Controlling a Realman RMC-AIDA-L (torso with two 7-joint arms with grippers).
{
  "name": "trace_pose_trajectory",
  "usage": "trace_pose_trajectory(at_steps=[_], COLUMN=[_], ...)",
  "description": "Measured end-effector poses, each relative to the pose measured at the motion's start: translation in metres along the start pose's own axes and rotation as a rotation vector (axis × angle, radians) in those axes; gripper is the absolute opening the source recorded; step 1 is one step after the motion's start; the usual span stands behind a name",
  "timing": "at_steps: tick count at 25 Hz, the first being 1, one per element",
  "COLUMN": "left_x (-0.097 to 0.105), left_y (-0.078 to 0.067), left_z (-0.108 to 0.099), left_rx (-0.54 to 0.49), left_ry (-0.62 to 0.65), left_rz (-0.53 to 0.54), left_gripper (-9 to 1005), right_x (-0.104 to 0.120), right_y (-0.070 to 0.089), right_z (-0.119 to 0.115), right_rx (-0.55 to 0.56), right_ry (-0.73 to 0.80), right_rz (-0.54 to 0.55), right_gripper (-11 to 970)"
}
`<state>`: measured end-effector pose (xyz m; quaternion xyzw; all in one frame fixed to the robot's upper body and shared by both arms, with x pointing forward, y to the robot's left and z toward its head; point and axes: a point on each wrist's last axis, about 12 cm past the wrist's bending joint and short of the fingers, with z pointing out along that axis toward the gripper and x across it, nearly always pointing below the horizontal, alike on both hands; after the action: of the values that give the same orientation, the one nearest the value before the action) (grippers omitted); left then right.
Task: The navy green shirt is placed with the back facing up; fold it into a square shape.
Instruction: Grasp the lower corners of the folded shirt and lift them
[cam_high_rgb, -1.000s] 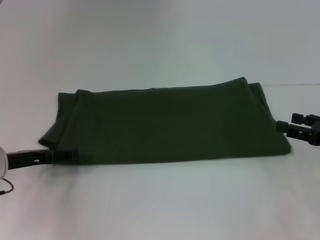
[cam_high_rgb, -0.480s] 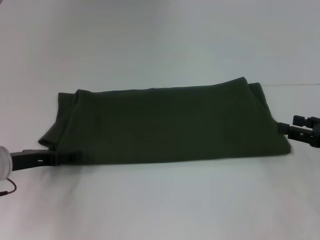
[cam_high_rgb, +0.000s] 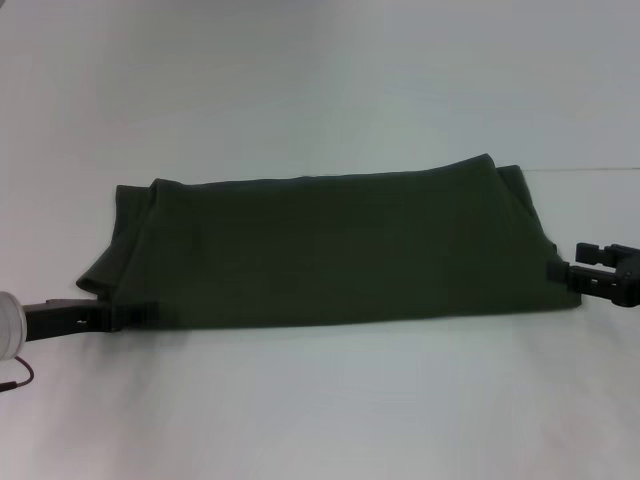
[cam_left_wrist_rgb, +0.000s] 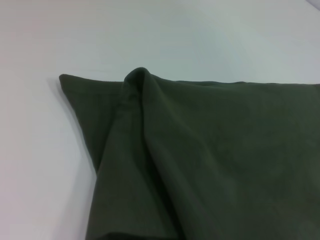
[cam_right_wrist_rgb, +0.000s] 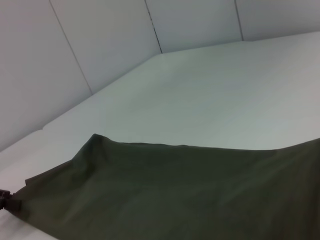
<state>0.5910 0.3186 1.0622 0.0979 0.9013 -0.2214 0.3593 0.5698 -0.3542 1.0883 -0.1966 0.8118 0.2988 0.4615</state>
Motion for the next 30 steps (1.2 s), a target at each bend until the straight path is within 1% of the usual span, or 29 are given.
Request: trace_pose_trajectory(at_steps=[1, 7, 9, 11, 14, 19, 22, 26, 30], left_x=[0.000, -0.001, -0.002, -0.004, -0.004, -0.005, -0.005, -0.005, -0.005], left_y=[0.000, -0.001, -0.001, 0.000, 0.000, 0.001, 0.001, 0.001, 0.000], left_z=[0.000, 0.002, 0.003, 0.005, 0.005, 0.004, 0.004, 0.004, 0.003], left_rx=[-0.001, -0.007, -0.013, -0.035, -0.035, -0.034, -0.033, -0.031, -0.025], left_ry=[0.000, 0.013, 0.018, 0.021, 0.019, 0.019, 0.019, 0.019, 0.016], left_rz=[0.000, 0.015, 0.016, 0.012, 0.011, 0.002, 0.001, 0.000, -0.010], left_gripper=[867, 632, 529, 467, 373, 280, 224, 150, 45], right_x=[0.000, 0.000, 0.001, 0.000, 0.000, -0.001, -0.006, -0.015, -0.027], right_y=[0.000, 0.000, 0.001, 0.001, 0.000, -0.001, -0.003, -0.009, -0.017], right_z=[0.000, 0.001, 0.001, 0.001, 0.001, 0.000, 0.000, 0.002, 0.008], right_rx=[0.001, 0.000, 0.000, -0.001, 0.000, 0.005, 0.016, 0.045, 0.100], right_ry=[-0.001, 0.000, 0.000, 0.000, 0.002, -0.002, -0.003, 0.023, 0.092], right_rz=[0.001, 0.002, 0.003, 0.006, 0.013, 0.032, 0.061, 0.123, 0.195], right_gripper=[746, 746, 746, 746, 746, 745, 745, 745, 744])
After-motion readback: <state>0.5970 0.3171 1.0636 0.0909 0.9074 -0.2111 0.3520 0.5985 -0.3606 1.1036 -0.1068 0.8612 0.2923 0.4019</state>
